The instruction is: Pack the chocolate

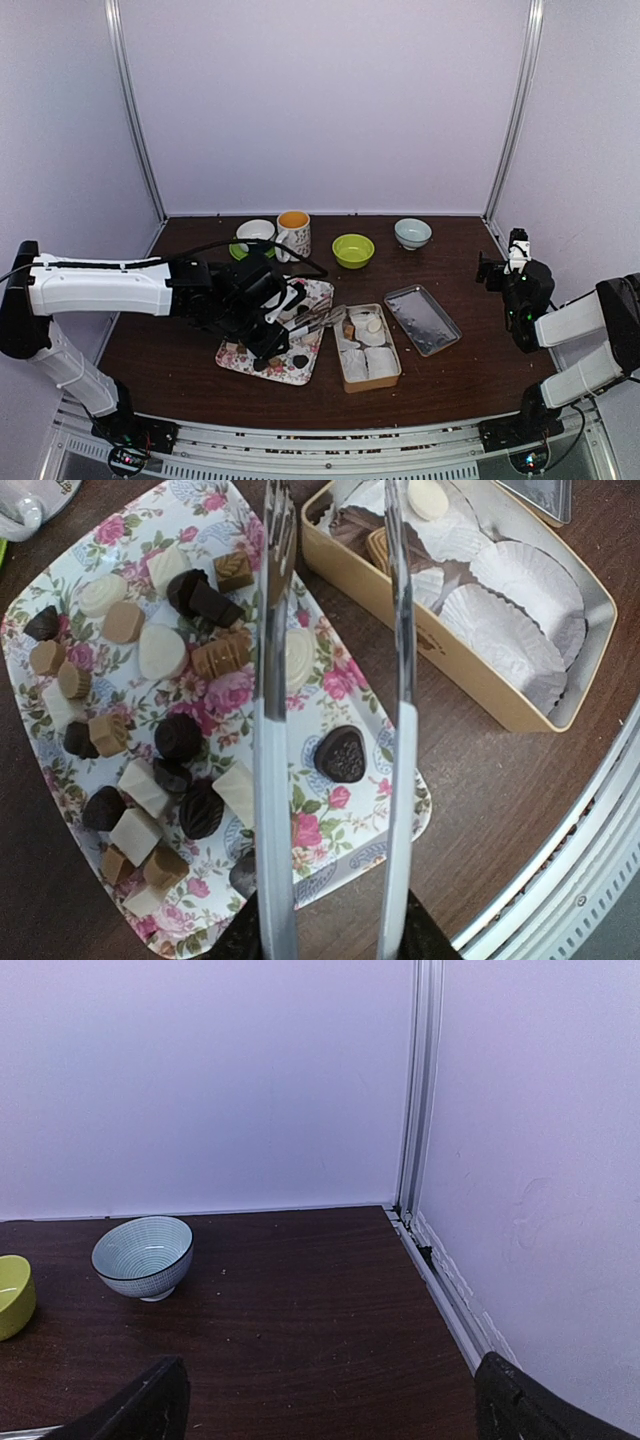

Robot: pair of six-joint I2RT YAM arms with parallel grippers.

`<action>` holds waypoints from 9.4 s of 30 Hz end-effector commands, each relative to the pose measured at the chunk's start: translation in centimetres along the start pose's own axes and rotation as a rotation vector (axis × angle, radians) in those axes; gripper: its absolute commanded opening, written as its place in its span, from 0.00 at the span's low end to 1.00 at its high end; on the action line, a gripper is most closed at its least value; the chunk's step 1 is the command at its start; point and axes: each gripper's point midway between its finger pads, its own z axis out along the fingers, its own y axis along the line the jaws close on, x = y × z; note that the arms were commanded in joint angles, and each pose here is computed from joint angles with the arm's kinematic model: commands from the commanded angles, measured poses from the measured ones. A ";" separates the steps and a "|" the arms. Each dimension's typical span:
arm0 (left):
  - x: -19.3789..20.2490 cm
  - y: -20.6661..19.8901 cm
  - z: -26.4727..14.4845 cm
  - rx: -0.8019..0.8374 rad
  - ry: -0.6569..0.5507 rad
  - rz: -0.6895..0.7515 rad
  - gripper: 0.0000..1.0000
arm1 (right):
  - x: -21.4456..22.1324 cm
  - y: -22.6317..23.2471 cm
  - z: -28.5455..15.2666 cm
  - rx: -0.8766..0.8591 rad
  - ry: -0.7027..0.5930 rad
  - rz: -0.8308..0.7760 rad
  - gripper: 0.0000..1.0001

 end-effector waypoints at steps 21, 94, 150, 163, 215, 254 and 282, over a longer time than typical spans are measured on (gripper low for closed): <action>3.9 2.7 -3.3 -0.065 0.055 -0.102 0.42 | -0.7 -0.4 0.3 0.022 -0.018 0.012 1.00; 12.1 -0.2 4.0 -0.045 0.070 -0.070 0.71 | -0.7 -0.5 0.3 0.022 -0.018 0.012 1.00; 5.0 -3.7 -3.8 0.032 0.080 0.054 0.24 | -0.6 -0.4 0.3 0.022 -0.017 0.011 1.00; 0.3 -10.5 -0.6 0.247 0.013 0.233 0.24 | -0.7 -0.4 0.3 0.022 -0.018 0.012 1.00; -2.8 -5.1 -7.4 0.118 -0.328 -0.007 0.42 | -0.7 -0.4 0.4 0.021 -0.019 0.013 1.00; 3.4 5.1 -6.3 0.055 -0.225 -0.286 0.37 | -0.7 -0.4 0.4 0.022 -0.018 0.012 1.00; 7.8 3.9 -6.5 0.141 -0.130 -0.249 0.37 | -0.7 -0.4 0.4 0.021 -0.018 0.012 1.00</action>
